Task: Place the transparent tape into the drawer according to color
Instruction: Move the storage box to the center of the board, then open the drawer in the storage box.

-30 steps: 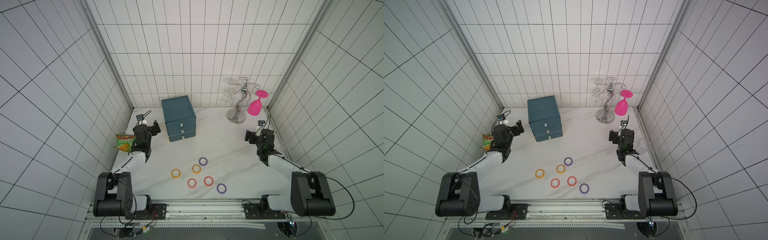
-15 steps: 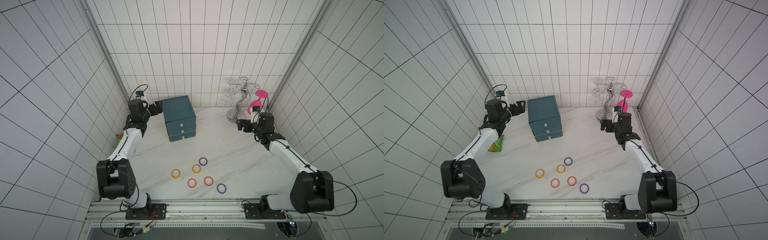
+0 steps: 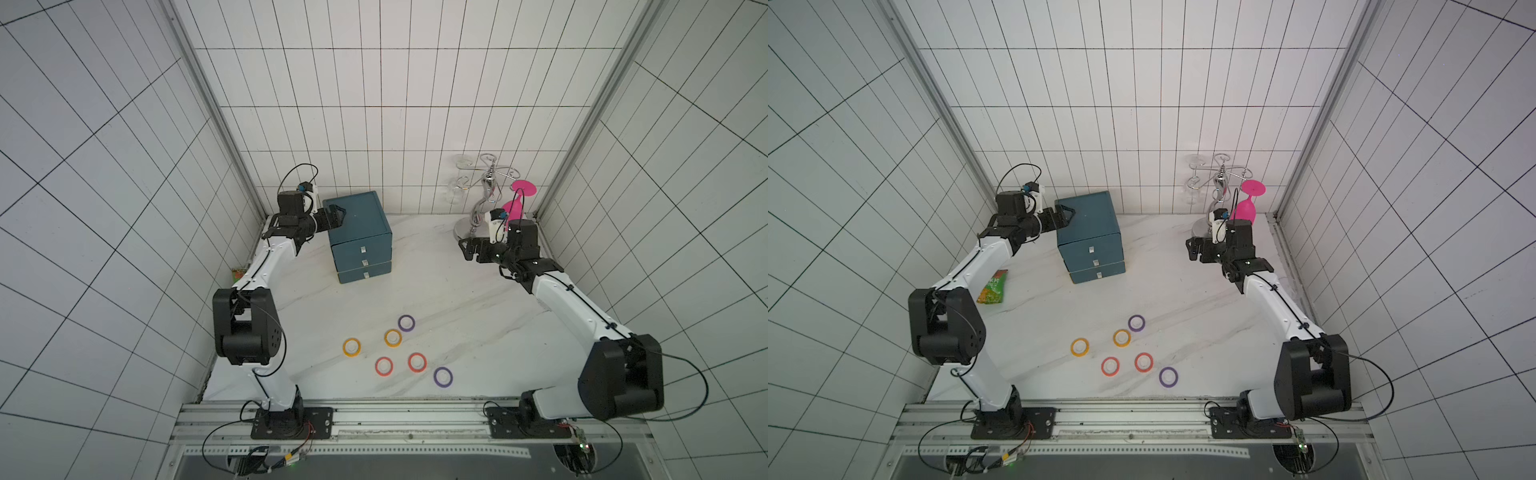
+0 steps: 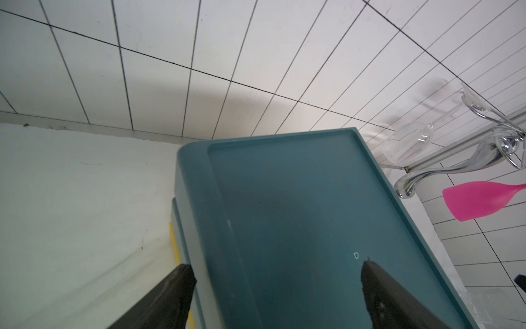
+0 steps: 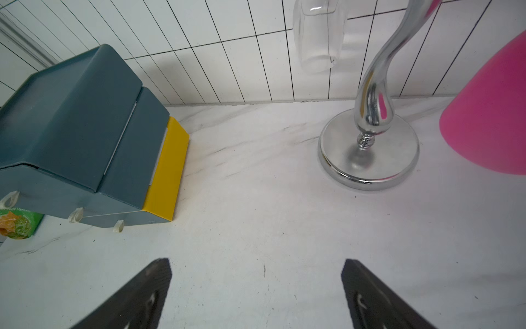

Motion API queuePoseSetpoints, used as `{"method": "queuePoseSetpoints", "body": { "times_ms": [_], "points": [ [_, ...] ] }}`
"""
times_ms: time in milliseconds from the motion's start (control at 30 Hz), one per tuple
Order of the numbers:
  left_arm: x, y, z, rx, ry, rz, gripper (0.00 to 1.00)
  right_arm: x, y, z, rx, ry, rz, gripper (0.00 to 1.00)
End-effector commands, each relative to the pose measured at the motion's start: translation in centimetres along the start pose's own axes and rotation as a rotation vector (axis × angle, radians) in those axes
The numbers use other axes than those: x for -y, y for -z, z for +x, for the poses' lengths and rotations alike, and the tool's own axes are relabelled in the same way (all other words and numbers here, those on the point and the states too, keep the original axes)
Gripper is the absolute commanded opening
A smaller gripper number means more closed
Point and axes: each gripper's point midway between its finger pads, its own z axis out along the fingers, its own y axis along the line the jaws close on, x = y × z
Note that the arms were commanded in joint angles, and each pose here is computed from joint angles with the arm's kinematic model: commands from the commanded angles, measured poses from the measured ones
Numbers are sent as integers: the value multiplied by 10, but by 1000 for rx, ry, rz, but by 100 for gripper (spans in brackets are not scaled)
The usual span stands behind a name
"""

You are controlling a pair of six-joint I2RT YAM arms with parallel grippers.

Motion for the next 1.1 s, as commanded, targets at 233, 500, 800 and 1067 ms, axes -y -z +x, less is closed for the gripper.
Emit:
{"method": "queuePoseSetpoints", "body": {
  "times_ms": [233, 500, 800, 1067],
  "points": [
    [59, -25, 34, -80, -19, 94, 94, -38, -12, 0, -33, 34, -90, 99],
    [59, -16, 33, -54, -24, 56, 94, -94, -19, 7, -32, 72, -227, 99],
    [60, 1, 40, -72, -18, 85, 94, -163, -40, 2, 12, -30, -445, 89],
    [65, -1, 47, -94, 2, 123, 92, -194, -58, 8, 19, -137, -513, 78]
  ]
}}
